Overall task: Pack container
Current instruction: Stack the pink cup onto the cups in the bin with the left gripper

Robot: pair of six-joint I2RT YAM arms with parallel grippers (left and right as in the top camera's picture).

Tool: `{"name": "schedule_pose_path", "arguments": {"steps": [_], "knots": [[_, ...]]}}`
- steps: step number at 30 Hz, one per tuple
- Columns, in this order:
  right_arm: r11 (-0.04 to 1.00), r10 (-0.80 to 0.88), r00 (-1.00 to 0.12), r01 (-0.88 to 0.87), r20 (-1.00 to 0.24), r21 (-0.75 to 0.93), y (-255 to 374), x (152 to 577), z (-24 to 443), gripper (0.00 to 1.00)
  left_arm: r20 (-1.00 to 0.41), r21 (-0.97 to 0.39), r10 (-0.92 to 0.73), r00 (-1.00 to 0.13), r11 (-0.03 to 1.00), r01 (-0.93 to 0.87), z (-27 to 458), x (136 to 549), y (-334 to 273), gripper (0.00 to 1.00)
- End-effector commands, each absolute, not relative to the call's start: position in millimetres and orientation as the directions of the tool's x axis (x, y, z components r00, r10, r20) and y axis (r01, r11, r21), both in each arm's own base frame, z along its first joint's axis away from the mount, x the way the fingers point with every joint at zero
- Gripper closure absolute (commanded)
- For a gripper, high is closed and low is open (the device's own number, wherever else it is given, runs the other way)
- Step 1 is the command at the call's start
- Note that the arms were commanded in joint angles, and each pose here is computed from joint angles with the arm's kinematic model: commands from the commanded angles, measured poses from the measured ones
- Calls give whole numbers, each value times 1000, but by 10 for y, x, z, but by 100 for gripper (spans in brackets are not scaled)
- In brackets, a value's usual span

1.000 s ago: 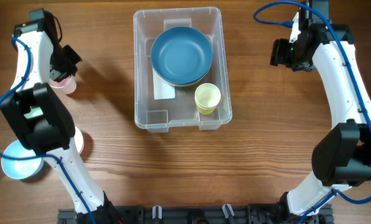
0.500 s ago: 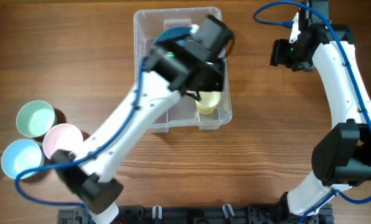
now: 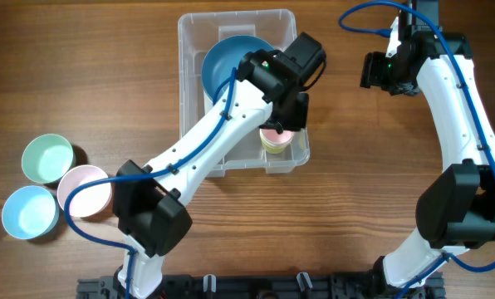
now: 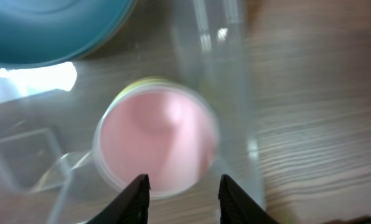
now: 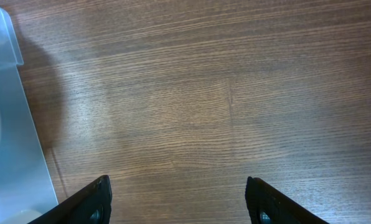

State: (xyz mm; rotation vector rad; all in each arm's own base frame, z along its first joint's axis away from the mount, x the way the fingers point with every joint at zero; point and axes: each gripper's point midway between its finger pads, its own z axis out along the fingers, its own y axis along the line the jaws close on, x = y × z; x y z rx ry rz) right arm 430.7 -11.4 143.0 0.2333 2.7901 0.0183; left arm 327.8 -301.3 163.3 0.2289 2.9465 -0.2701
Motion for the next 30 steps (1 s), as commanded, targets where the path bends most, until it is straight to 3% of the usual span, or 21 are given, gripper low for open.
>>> {"name": "schedule_pose_path", "arguments": {"steps": [1, 4, 6, 8, 11, 13, 17, 22, 30], "knots": [[983, 181, -929, 173, -322, 53, -101, 4317, 1387, 30, -328, -76, 5, -945, 997, 32, 2169, 3572, -2204, 63], [983, 181, -929, 173, -322, 53, -101, 4318, 1387, 30, -423, -41, -205, -883, 977, -207, 2742, 3566, -1107, 58], [983, 181, -929, 173, -322, 53, -101, 4318, 1387, 30, -406, -30, -382, -830, 913, -406, 2956, 3295, -264, 44], [984, 181, -929, 173, -323, 53, -101, 4320, 1388, 30, -356, 8, -547, -758, 809, -588, 2952, 3028, 422, 42], [984, 181, -929, 173, -324, 53, -101, 4322, 1389, 30, -285, 13, -711, -643, 668, -744, 2678, 2876, 1017, 31], [983, 181, -929, 173, -323, 53, -101, 4320, 1388, 30, -209, -15, -772, -600, 616, -788, 2286, 2871, 1157, 29], [984, 181, -929, 173, -322, 53, -100, 4318, 1387, 30, -72, -17, -791, -607, 610, -792, 1430, 2795, 1038, 26], [983, 181, -930, 173, -321, 53, -100, 4316, 1387, 30, -32, -33, -785, -618, 619, -785, 668, 2692, 911, 25], [983, 181, -930, 173, -319, 53, -101, 4312, 1385, 30, -75, 28, -784, -616, 616, -787, 263, 2706, 1053, 28]]}}
